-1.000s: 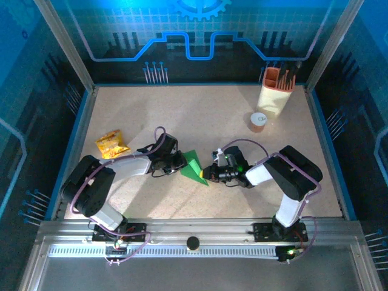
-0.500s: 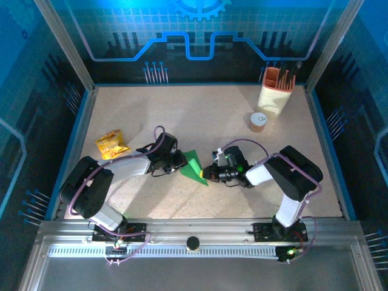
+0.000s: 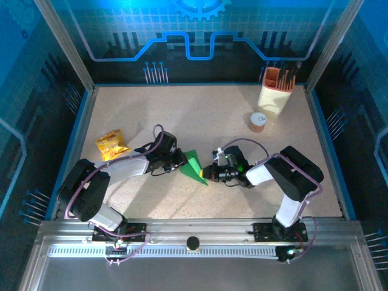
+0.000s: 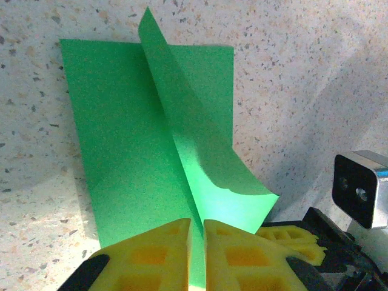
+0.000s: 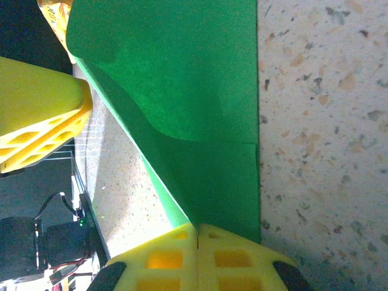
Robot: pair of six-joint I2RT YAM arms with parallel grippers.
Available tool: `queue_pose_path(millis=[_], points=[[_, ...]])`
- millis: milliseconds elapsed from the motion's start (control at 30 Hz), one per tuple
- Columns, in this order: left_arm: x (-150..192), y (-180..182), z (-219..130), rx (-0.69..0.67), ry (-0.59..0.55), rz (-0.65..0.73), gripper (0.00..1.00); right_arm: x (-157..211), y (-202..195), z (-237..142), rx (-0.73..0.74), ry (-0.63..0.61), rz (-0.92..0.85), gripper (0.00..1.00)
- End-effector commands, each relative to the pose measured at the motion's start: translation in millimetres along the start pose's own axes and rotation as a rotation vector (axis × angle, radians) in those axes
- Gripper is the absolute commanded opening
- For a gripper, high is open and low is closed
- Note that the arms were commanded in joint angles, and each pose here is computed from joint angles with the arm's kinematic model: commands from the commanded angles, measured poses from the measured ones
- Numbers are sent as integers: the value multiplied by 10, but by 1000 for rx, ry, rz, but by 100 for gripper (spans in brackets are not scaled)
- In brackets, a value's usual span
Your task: Fold a paper plane with a square sheet of paper (pick it up from the middle)
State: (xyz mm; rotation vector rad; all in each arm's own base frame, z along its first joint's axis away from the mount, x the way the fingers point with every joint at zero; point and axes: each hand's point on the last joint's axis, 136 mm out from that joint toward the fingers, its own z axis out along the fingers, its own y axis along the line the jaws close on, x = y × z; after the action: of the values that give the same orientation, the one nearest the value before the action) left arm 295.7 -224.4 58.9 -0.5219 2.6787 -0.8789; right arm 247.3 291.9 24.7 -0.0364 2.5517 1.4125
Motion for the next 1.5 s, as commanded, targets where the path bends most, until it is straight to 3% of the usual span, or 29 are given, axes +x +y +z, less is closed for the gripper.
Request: queue_pose_path(millis=[0, 1467], points=[[-19, -138, -76, 35, 3, 5, 15, -60, 40, -48, -5, -20, 1, 1], [-123, -369, -153, 173, 18, -44, 15, -96, 77, -49, -7, -28, 4, 1]])
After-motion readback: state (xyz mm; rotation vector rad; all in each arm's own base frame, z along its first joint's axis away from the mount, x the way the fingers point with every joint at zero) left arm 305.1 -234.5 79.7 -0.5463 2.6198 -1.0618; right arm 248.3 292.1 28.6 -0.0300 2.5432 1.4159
